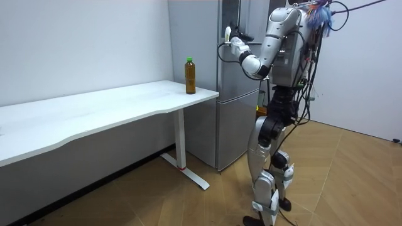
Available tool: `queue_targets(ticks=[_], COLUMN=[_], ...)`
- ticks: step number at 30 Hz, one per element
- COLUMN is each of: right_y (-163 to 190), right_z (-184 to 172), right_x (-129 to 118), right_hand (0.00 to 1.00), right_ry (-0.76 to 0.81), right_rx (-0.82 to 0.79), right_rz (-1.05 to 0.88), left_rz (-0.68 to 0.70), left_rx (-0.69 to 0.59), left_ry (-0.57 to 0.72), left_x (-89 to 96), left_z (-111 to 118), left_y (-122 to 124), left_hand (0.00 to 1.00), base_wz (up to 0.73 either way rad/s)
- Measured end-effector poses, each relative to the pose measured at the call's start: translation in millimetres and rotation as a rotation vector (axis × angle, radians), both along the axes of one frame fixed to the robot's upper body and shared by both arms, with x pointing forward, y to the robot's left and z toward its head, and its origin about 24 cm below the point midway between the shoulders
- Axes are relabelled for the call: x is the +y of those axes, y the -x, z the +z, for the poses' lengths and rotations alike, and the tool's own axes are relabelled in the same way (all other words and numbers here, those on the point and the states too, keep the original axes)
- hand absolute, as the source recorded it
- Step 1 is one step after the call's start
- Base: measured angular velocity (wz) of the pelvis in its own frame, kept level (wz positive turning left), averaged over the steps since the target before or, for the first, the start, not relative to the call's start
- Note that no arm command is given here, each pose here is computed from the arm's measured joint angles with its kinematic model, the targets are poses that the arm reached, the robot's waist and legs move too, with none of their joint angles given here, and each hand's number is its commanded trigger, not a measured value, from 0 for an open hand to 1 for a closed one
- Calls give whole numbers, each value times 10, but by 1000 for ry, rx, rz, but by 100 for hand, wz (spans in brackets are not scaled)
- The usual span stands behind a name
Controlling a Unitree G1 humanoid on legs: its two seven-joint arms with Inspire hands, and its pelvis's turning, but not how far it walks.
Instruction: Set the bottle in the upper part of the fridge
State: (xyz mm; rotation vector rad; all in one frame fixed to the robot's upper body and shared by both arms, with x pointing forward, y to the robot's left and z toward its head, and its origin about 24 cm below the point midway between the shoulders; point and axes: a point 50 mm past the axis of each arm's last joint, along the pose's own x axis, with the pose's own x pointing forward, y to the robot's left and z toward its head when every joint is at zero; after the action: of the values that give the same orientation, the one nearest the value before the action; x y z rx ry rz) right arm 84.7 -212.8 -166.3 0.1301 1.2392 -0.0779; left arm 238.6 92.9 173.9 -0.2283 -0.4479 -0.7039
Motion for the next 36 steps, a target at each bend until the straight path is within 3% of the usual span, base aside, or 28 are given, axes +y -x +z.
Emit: queue_targets(ticks=[18,36], right_y=[0,7], right_z=[8,21], right_x=[-49,-117], right_hand=[0,0], right_ry=[-3,28], right_rx=[12,6], right_rz=[-9,-21], left_rz=[-66,-68], left_rx=[20,33], left_ry=[-152,-130], left_x=[-46,-120], left_z=[-123,-134], left_y=[-11,6], left_hand=[0,0], base_wz=[-1,-1])
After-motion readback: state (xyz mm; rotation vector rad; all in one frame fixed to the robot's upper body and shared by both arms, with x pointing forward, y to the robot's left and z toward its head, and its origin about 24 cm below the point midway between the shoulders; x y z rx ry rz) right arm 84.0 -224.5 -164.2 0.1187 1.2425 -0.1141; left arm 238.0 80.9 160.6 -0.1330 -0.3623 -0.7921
